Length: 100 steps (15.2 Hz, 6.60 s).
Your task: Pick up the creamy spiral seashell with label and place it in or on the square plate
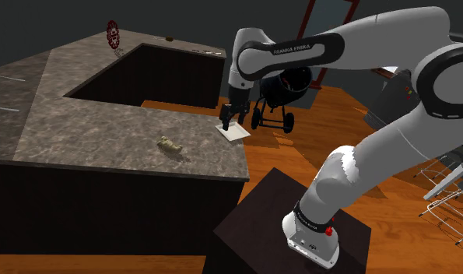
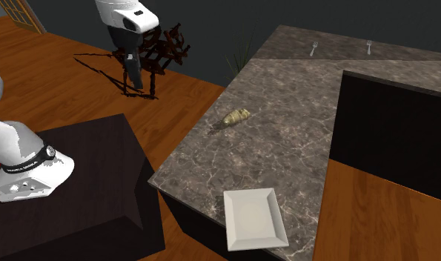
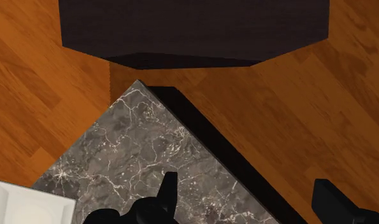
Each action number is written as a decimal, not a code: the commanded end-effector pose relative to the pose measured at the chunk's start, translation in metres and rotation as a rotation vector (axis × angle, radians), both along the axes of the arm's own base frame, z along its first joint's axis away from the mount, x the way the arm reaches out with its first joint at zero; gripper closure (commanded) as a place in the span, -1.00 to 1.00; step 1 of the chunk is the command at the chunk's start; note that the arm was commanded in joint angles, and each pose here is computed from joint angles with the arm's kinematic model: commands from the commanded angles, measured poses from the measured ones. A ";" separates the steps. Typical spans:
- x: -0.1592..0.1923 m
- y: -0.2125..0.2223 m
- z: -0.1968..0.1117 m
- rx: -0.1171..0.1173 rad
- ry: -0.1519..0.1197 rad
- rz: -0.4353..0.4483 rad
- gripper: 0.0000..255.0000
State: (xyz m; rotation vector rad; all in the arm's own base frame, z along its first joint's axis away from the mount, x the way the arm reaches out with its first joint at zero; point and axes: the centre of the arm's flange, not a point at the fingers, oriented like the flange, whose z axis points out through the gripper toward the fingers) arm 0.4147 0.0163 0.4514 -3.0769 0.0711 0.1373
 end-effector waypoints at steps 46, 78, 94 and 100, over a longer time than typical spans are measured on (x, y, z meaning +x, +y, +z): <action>0.277 0.031 -0.220 -0.091 -0.148 0.073 1.00; 0.332 0.000 -0.318 0.076 -0.171 0.115 1.00; 0.331 0.000 -0.265 0.076 -0.172 0.115 1.00; 0.331 0.000 -0.233 0.076 -0.172 0.115 1.00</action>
